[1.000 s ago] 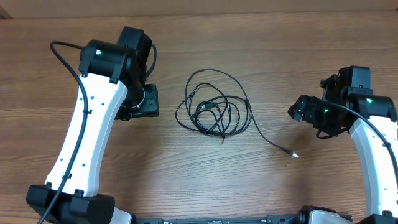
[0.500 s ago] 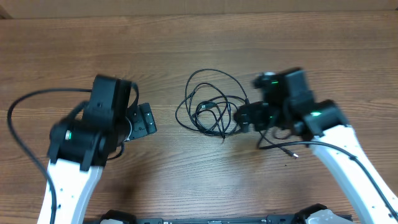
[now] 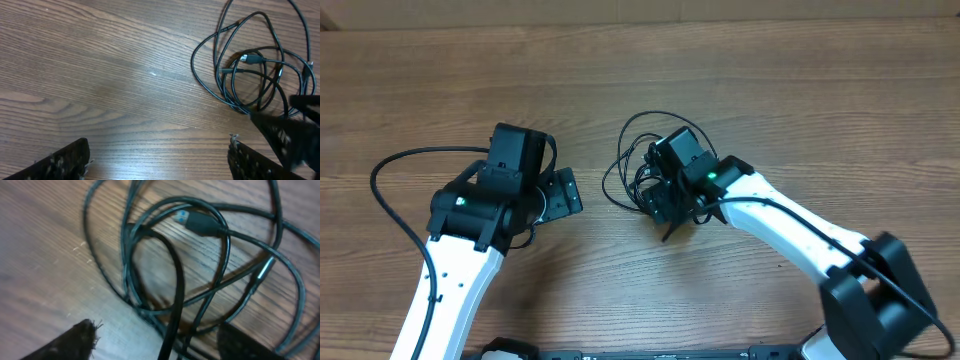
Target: Untangle cables
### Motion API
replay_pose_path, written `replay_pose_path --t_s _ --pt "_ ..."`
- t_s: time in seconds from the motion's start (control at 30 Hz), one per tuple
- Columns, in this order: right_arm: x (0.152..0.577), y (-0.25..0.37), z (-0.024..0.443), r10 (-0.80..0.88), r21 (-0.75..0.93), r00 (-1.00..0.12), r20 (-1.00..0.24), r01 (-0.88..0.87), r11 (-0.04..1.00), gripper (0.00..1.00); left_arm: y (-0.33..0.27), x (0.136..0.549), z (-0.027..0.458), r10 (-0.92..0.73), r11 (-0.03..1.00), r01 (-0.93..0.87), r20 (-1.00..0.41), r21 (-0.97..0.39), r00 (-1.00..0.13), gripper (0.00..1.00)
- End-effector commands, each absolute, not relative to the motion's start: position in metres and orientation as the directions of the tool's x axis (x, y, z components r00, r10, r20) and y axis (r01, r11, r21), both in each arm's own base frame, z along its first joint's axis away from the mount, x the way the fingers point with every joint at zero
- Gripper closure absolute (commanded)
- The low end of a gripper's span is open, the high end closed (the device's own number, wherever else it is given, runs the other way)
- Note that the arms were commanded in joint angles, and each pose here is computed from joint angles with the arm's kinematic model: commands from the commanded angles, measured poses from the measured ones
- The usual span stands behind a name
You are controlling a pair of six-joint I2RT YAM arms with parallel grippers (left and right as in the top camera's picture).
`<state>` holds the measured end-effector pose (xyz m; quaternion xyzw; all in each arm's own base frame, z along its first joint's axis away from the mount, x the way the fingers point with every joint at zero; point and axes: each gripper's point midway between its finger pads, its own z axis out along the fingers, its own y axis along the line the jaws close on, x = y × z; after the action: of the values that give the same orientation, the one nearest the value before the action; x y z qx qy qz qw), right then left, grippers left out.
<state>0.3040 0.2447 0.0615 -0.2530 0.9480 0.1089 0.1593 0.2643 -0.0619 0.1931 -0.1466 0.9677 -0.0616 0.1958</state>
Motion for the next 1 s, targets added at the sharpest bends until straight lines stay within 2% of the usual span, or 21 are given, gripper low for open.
replay_pose_path --t_s 0.0,0.07,0.1,0.17,0.23,0.4,0.47,0.57,0.67,0.8,0.97 --pt "0.311 0.244 0.046 -0.414 0.114 -0.848 -0.330 -0.471 0.874 0.60 -0.066 0.266 0.190 -0.300 0.951 -0.250 -0.354 -0.180 -0.886 0.12" --pt "0.311 0.244 0.045 -0.412 0.114 -0.850 -0.327 -0.468 0.876 0.95 -0.066 0.266 0.191 -0.300 0.951 -0.249 -0.356 -0.181 -0.885 0.12" --pt "0.314 0.245 0.050 -0.408 0.116 -0.848 -0.339 -0.468 0.876 0.96 -0.066 0.266 0.191 -0.300 0.951 -0.249 -0.356 -0.181 -0.885 0.12" --pt "0.325 0.250 0.075 -0.392 0.120 -0.834 -0.389 -0.467 0.876 0.96 -0.066 0.266 0.191 -0.300 0.951 -0.249 -0.356 -0.182 -0.885 0.12" --pt "0.344 0.254 0.120 -0.351 0.135 -0.814 -0.464 -0.456 0.880 0.96 -0.066 0.267 0.191 -0.300 0.951 -0.249 -0.358 -0.183 -0.884 0.10" --pt "0.384 0.250 0.289 -0.163 0.238 -0.709 -0.686 -0.430 0.871 0.96 -0.067 0.272 0.193 -0.303 0.950 -0.244 -0.377 -0.196 -0.875 0.06" --pt "0.386 0.243 0.352 -0.107 0.273 -0.652 -0.751 -0.453 0.849 0.96 -0.068 0.274 0.194 -0.304 0.949 -0.242 -0.384 -0.201 -0.872 0.05" --pt "0.380 0.225 0.416 -0.042 0.287 -0.584 -0.811 -0.458 0.842 0.96 -0.070 0.278 0.196 -0.305 0.948 -0.237 -0.393 -0.214 -0.867 0.04" --pt "0.373 0.215 0.440 -0.020 0.284 -0.556 -0.831 -0.454 0.845 0.96 -0.078 0.282 0.199 -0.306 0.942 -0.215 -0.399 -0.257 -0.864 0.02" --pt "0.377 0.208 0.443 -0.011 0.264 -0.543 -0.840 -0.425 0.866 0.96 -0.094 0.292 0.207 -0.305 0.926 -0.168 -0.409 -0.337 -0.860 0.00" --pt "0.398 0.165 0.452 0.098 0.210 -0.484 -0.870 -0.183 0.960 0.96 -0.104 0.298 0.202 -0.299 0.917 -0.150 -0.390 -0.369 -0.871 0.01"
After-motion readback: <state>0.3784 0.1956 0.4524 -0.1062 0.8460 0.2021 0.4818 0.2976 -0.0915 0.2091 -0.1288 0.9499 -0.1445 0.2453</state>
